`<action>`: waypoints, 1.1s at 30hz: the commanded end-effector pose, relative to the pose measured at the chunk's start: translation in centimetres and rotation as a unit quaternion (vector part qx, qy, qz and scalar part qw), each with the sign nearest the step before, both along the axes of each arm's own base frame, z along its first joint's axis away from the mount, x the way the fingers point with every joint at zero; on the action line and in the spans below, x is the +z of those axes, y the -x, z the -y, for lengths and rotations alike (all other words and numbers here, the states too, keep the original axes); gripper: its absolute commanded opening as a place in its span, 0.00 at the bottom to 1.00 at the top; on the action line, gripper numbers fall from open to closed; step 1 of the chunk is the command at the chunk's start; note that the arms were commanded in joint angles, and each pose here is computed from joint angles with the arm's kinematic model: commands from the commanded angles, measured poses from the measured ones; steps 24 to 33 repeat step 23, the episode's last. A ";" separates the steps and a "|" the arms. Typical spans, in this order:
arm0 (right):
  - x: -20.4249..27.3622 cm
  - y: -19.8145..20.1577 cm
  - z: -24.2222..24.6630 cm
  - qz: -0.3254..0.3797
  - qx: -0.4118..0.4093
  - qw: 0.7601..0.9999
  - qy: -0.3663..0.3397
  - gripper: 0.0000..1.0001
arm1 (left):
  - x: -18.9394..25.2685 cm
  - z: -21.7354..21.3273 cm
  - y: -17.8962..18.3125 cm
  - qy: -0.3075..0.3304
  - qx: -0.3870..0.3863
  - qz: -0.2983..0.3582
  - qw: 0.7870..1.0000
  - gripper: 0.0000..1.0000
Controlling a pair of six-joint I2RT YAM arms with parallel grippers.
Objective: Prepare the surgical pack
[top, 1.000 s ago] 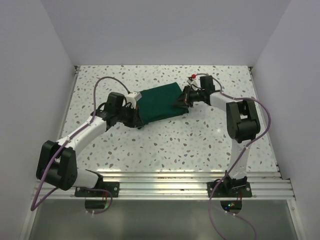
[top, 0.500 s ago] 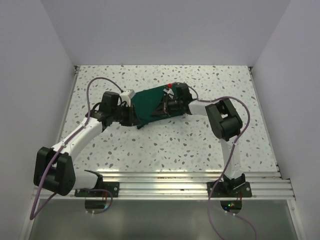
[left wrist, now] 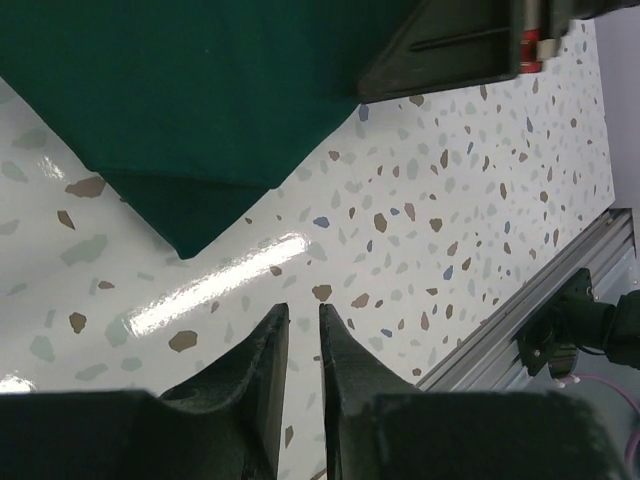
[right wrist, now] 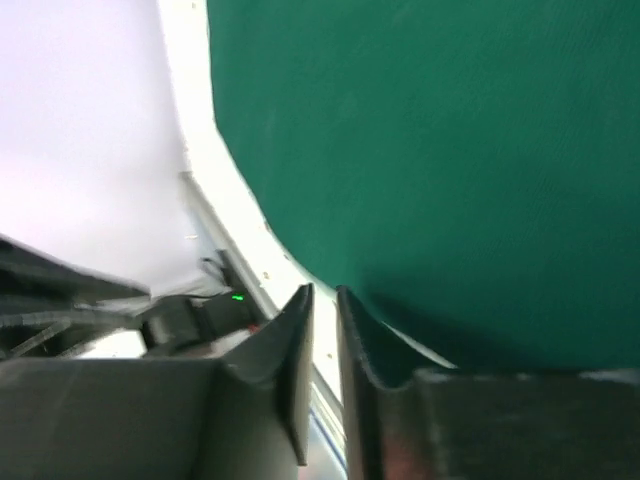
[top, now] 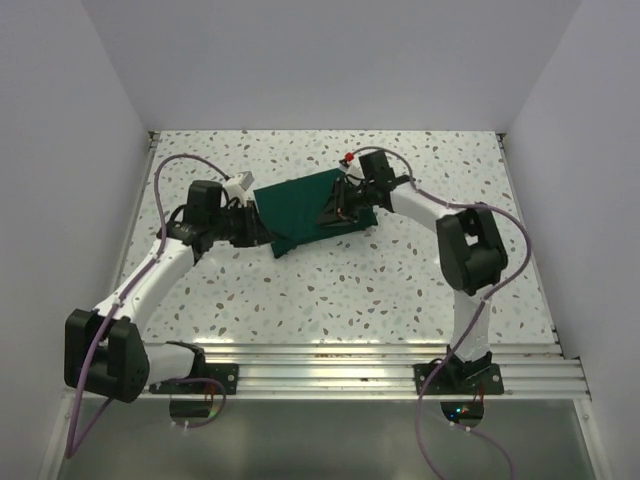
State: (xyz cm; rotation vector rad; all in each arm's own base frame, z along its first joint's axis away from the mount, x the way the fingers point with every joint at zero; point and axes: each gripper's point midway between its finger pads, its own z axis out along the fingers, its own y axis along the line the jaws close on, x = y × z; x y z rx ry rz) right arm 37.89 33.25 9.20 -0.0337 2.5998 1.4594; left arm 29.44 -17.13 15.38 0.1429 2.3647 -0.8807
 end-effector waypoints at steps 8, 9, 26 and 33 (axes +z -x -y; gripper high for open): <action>2.8 7.7 14.4 0.110 -0.038 0.942 0.314 0.99 | -1.5 -1.6 1.5 -0.006 0.047 -0.006 0.999 0.39; 3.6 8.2 15.2 0.117 -0.047 0.940 0.317 0.99 | -1.9 -1.6 1.8 -0.006 0.046 -0.010 0.999 0.89; 0.4 12.9 15.8 0.084 -0.139 0.962 0.222 0.99 | -1.6 -0.6 3.5 0.046 0.032 0.002 0.998 0.99; 0.4 12.9 15.8 0.084 -0.139 0.962 0.222 0.99 | -1.6 -0.6 3.5 0.046 0.032 0.002 0.998 0.99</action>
